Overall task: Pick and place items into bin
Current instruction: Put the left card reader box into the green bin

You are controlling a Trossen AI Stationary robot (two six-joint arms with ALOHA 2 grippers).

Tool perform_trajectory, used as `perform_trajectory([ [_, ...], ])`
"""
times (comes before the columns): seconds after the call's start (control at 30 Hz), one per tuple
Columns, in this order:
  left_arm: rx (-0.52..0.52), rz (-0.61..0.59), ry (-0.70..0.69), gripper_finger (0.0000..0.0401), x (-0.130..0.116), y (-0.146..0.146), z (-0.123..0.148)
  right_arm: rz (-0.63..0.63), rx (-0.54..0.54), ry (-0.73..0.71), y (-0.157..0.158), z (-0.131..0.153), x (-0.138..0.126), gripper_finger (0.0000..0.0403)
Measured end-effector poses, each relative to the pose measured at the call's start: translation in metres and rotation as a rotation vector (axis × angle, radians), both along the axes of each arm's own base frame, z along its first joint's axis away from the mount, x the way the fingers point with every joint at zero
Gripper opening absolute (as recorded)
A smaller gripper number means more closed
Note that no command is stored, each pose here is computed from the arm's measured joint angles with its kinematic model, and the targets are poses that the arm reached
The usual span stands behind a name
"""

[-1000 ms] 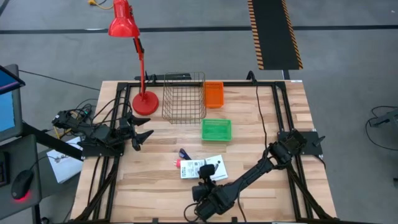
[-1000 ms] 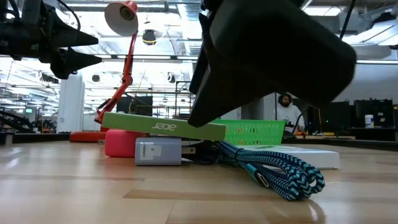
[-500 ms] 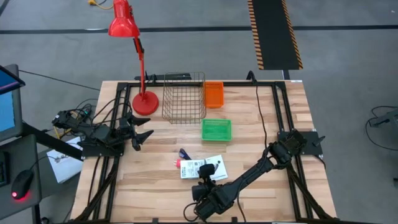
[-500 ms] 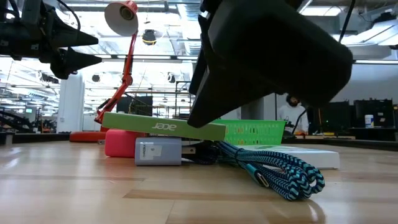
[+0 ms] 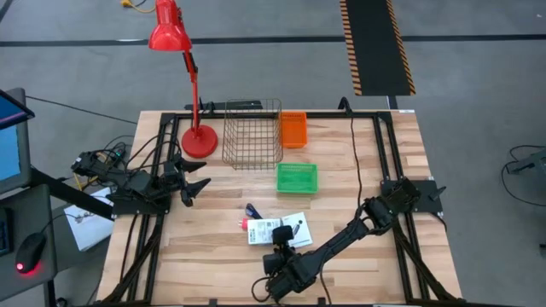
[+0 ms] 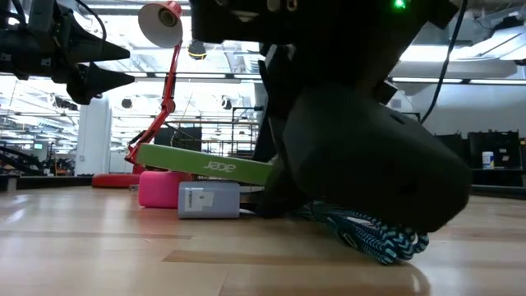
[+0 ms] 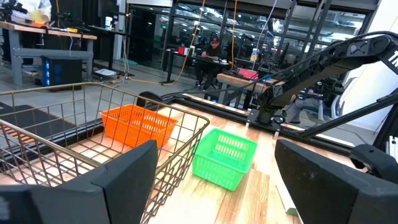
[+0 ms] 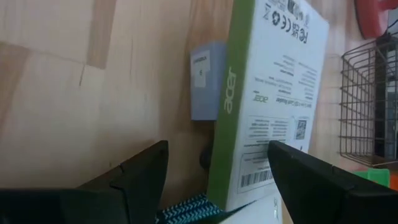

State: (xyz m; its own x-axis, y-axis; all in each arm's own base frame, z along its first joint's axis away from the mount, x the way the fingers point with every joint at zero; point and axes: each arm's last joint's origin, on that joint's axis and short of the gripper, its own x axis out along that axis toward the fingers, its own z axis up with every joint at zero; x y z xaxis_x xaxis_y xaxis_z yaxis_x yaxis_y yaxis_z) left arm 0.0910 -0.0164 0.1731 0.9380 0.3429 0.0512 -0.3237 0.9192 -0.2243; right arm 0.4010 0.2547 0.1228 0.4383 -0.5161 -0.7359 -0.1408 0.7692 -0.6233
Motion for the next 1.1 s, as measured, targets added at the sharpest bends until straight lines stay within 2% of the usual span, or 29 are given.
perform_trajectory([
  [0.3, 0.000, 0.000, 0.000, 0.0314, 0.000, 0.000, 0.000, -0.011, -0.029, -0.013, -0.003, -0.002, 0.002, 0.0270],
  [0.43, 0.000, 0.000, 0.000, 0.0314, 0.000, 0.000, 0.000, -0.016, -0.076, -0.026, -0.005, -0.001, 0.002, 0.0270],
  [1.1, 0.000, 0.000, 0.000, 0.0314, 0.000, 0.000, 0.000, -0.061, -0.086, -0.042, -0.019, -0.001, 0.010, 0.0262],
])
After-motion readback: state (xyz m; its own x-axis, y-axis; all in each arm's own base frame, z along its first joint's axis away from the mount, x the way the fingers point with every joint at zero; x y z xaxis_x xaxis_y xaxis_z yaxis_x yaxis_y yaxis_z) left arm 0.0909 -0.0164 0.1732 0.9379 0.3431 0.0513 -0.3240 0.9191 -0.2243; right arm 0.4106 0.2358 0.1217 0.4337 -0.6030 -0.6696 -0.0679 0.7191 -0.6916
